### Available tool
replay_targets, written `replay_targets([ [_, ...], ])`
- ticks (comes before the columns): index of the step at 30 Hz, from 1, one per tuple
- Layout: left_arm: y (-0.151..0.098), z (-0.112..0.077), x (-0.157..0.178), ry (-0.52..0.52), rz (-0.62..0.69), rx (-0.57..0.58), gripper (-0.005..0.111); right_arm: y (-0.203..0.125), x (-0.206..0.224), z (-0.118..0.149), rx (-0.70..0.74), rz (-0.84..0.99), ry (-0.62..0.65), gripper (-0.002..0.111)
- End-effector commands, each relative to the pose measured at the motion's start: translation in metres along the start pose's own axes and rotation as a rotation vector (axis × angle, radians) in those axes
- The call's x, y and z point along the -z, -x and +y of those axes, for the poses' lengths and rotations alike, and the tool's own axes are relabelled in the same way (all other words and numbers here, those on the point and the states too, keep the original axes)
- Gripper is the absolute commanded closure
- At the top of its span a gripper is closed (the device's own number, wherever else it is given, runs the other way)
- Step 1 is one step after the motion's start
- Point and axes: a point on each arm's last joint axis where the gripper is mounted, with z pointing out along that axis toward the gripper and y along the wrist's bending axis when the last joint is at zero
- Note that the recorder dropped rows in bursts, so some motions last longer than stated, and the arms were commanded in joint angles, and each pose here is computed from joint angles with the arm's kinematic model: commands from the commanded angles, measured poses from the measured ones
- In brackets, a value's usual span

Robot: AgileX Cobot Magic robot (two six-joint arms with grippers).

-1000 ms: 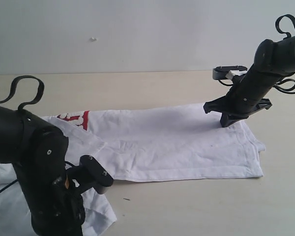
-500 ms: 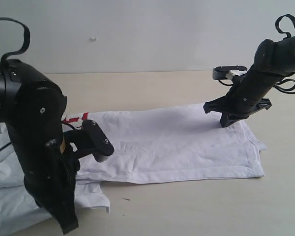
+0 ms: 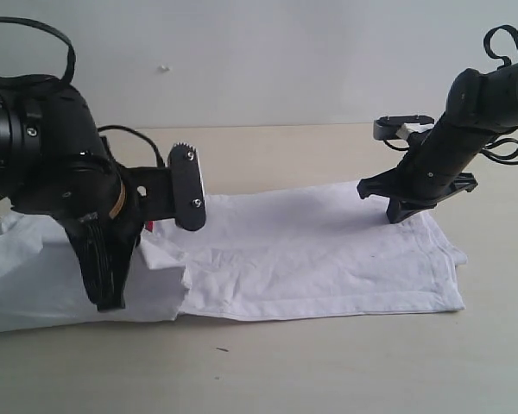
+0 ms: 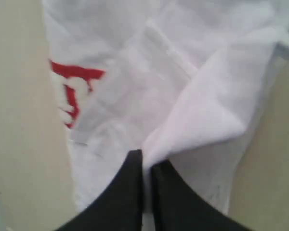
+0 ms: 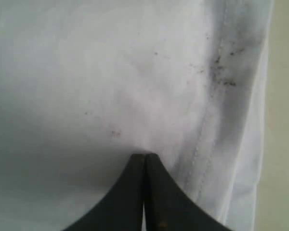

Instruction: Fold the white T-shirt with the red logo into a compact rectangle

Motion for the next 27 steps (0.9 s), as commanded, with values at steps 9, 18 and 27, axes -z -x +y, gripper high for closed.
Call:
replay_targets([
  [9, 0.008, 0.017, -0.018, 0.154, -0.038, -0.155, 0.107, -0.005, -0.007, -0.002, 0.011, 0.032, -0.002, 0.108],
  [18, -0.003, 0.033, -0.038, 0.154, -0.090, 0.007, 0.087, -0.005, -0.007, -0.002, 0.012, 0.036, -0.001, 0.108],
  [27, -0.005, 0.040, -0.045, 0.151, -0.146, 0.088, 0.054, -0.005, -0.007, -0.002, 0.018, 0.036, -0.004, 0.108],
])
